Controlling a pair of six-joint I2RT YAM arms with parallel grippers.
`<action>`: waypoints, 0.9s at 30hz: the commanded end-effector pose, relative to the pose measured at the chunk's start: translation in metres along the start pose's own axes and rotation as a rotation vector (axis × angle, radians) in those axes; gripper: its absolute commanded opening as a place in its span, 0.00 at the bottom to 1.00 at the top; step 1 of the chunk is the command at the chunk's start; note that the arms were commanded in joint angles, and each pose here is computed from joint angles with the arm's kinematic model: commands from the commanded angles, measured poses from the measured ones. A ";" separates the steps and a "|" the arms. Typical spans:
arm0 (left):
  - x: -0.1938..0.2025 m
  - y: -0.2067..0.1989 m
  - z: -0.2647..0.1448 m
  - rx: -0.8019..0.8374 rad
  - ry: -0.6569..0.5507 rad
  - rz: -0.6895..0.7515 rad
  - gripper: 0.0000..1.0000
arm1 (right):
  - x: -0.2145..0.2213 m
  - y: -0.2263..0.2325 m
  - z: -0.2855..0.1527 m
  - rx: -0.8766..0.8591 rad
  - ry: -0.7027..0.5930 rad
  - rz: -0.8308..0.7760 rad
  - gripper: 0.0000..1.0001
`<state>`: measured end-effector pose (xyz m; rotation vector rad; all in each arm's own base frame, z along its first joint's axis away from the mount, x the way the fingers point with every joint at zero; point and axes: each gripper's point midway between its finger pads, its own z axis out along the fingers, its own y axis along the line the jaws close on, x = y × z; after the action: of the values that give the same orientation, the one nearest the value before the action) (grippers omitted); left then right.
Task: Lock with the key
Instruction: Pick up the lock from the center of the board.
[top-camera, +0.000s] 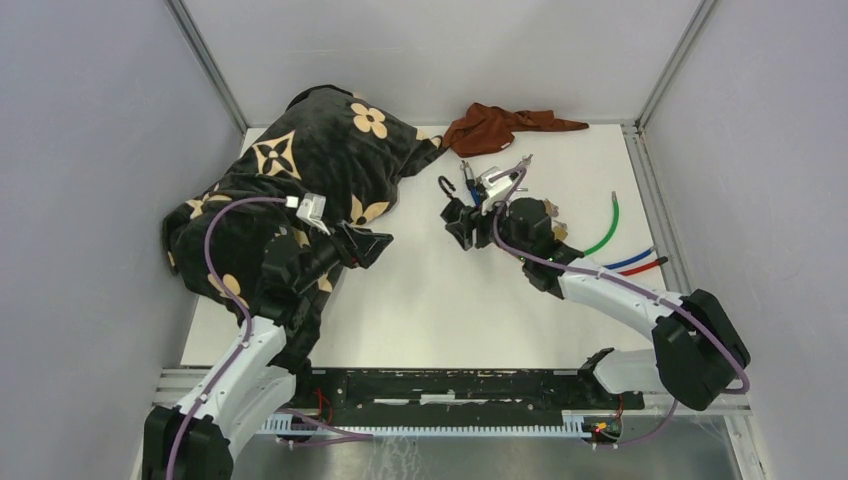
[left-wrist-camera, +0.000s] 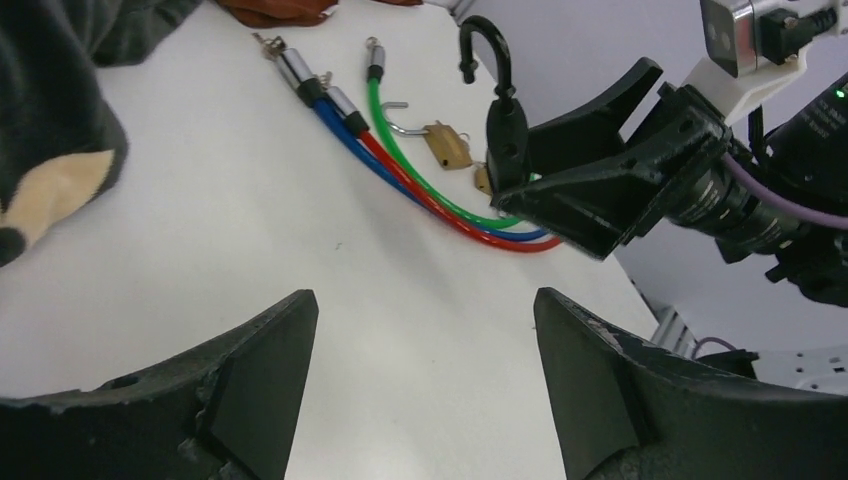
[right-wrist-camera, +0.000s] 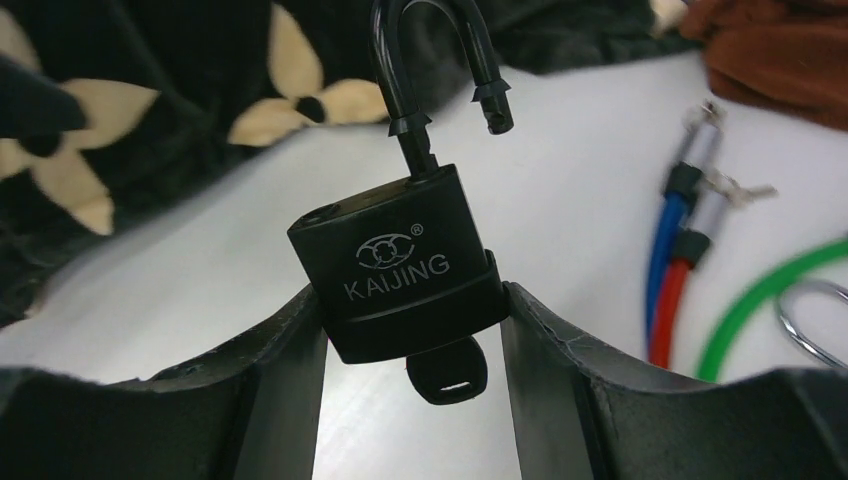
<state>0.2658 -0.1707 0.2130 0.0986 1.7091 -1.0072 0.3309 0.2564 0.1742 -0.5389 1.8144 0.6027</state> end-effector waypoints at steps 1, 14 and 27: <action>-0.022 -0.045 0.010 0.146 -0.021 0.002 0.88 | -0.074 0.063 -0.006 -0.069 -0.291 0.012 0.00; -0.015 -0.049 0.012 0.151 -0.018 -0.022 0.70 | -0.098 0.170 -0.007 -0.214 -0.359 -0.134 0.00; 0.007 -0.055 0.003 0.206 0.066 -0.022 0.41 | -0.112 0.179 -0.012 -0.239 -0.402 -0.189 0.00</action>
<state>0.2455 -0.2055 0.2349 0.2012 1.6742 -1.1719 0.2415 0.3850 0.2262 -0.7993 1.5255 0.6697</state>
